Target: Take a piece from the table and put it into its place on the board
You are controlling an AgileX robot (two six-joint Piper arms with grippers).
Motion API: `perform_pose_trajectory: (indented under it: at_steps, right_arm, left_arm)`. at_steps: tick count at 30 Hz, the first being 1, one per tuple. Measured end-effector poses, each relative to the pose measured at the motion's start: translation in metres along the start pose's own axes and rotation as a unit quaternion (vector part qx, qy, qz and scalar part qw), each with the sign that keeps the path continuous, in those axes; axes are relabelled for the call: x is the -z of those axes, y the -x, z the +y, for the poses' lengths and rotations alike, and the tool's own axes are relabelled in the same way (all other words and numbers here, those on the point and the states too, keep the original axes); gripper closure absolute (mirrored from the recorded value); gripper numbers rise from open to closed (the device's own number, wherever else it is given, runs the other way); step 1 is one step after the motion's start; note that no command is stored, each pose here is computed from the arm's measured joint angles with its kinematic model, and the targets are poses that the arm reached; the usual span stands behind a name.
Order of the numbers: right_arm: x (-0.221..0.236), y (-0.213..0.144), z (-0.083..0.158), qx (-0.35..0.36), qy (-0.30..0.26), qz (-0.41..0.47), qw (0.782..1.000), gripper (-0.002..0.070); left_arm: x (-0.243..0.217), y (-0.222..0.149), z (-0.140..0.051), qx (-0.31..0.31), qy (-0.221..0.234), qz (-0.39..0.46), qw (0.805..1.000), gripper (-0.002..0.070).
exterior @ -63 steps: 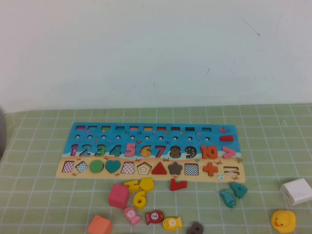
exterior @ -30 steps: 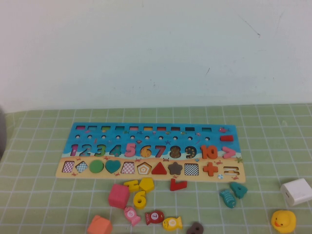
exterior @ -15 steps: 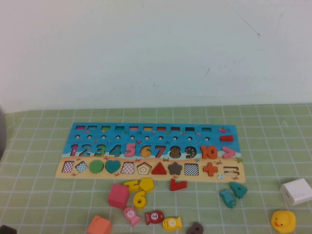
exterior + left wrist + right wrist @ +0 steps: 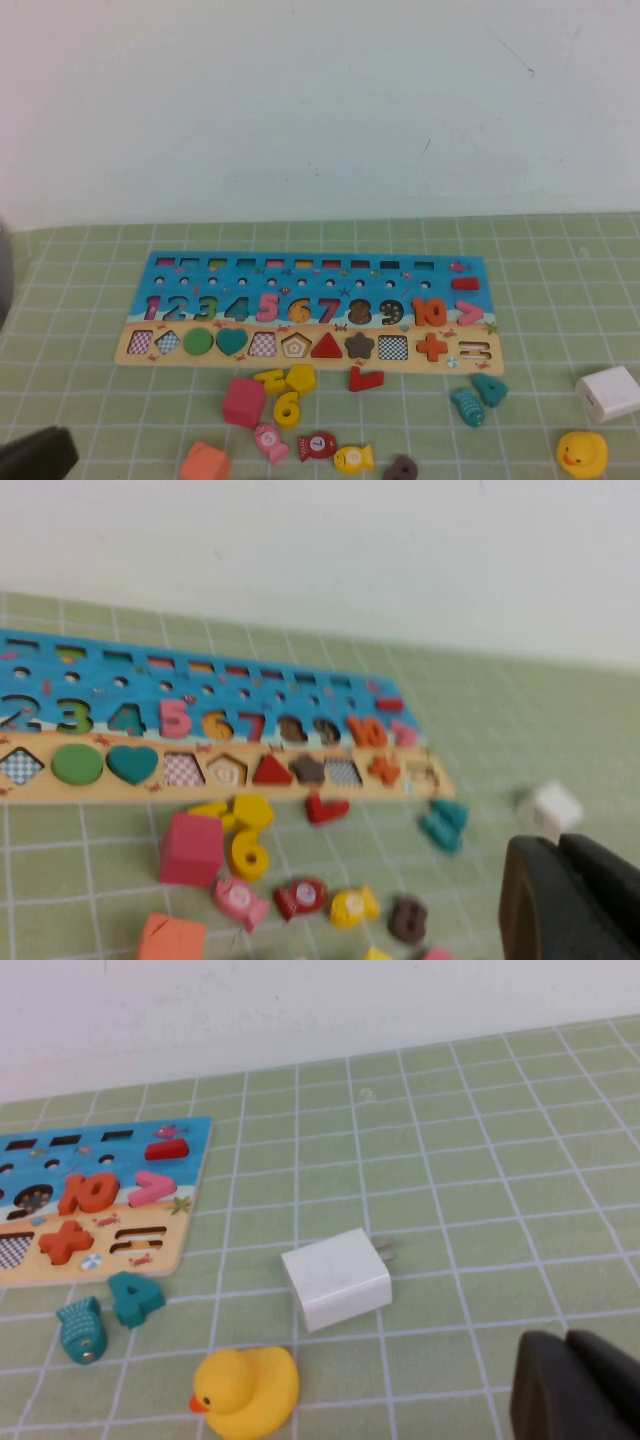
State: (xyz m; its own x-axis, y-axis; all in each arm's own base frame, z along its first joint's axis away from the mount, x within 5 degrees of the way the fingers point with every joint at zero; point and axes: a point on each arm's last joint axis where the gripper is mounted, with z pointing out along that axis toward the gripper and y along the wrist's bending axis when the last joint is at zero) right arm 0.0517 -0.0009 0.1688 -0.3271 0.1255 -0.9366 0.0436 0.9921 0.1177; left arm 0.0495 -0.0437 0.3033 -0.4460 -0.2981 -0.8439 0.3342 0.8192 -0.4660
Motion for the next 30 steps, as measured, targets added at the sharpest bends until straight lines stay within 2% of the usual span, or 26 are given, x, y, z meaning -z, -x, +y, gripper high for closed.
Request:
perform_pose_trajectory:
  at_steps: [3, 5, 12, 14, 18, 22, 26, 30]
  right_arm:
    - [0.0, 0.0, 0.0, 0.0, 0.0, 0.0, 1.0, 0.0678]
    - [0.0, 0.0, 0.0, 0.0, 0.0, 0.0, 1.0, 0.0678]
    - [0.0, 0.0, 0.0, 0.0, 0.0, 0.0, 1.0, 0.0678]
    - [0.0, 0.0, 0.0, 0.0, 0.0, 0.0, 1.0, 0.0678]
    - [0.0, 0.0, 0.0, 0.0, 0.0, 0.0, 1.0, 0.0678]
    - [0.0, 0.0, 0.0, 0.0, 0.0, 0.0, 1.0, 0.0678]
    - [0.0, 0.0, 0.0, 0.0, 0.0, 0.0, 1.0, 0.0678]
    - [0.0, 0.0, 0.0, 0.0, 0.0, 0.0, 1.0, 0.0678]
  left_arm:
    - [-0.008, 0.027, -0.011, -0.055, -0.01, 0.059, 0.997, 0.0676]
    - [-0.019, 0.044, -0.012, -0.081, -0.007, 0.099, 0.992, 0.0676]
    - [-0.081, 0.069, 0.011, -0.086, 0.008, 0.235, 0.968, 0.0676]
    - [-0.106, 0.064, 0.016, -0.103, 0.009, 0.291, 0.951, 0.0676]
    - [-0.139, 0.049, 0.011, -0.15, 0.03, 0.366, 0.918, 0.0676]
    - [-0.174, 0.027, -0.007, -0.212, 0.052, 0.428, 0.877, 0.0676]
    - [-0.207, 0.008, -0.026, -0.251, 0.076, 0.458, 0.85, 0.0676]
    - [-0.24, -0.009, -0.036, -0.257, 0.082, 0.485, 0.832, 0.0676]
